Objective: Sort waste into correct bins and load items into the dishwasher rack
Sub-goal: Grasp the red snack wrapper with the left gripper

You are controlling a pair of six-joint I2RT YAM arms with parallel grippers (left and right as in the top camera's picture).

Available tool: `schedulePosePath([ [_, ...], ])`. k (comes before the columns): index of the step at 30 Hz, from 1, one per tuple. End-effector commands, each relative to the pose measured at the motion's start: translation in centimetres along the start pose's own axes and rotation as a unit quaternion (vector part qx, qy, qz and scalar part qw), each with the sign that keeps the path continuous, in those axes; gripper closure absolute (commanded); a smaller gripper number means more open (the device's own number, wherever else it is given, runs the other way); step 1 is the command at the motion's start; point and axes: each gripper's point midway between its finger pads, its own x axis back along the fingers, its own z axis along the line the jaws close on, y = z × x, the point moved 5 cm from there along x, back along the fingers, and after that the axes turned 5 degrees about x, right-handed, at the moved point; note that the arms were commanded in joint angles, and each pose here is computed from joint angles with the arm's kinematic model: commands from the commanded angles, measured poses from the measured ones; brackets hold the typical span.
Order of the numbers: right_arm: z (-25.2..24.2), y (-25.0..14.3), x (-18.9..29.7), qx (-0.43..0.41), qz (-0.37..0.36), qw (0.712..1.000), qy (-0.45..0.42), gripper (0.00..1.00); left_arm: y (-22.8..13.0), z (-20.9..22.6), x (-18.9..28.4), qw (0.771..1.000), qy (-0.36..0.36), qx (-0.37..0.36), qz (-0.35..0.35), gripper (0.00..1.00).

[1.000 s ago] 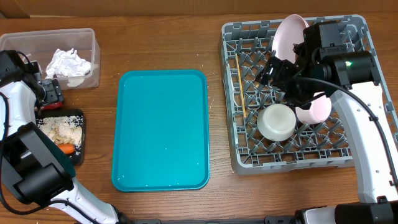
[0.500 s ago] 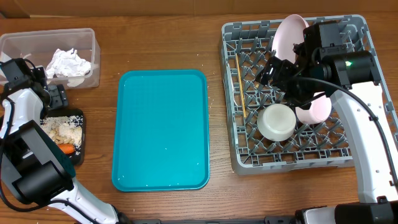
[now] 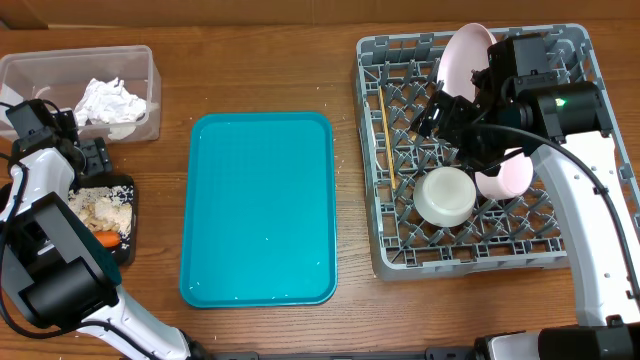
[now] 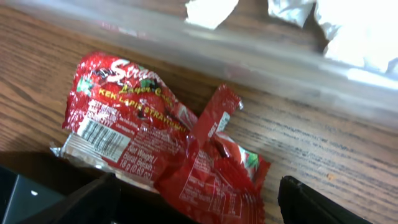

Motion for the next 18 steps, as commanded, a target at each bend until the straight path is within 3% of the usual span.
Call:
schedulePosePath([
  [1,0.5,0.1,0.7,0.007,-0.011,1.0,0.009,0.0,0.4,-0.2,0.3,1.0,-0.01,0.008,-0.012,0.16],
  [18,0.5,0.1,0.7,0.007,-0.011,1.0,0.009,0.0,0.0,-0.6,-1.1,1.0,-0.018,0.021,-0.007,0.16],
])
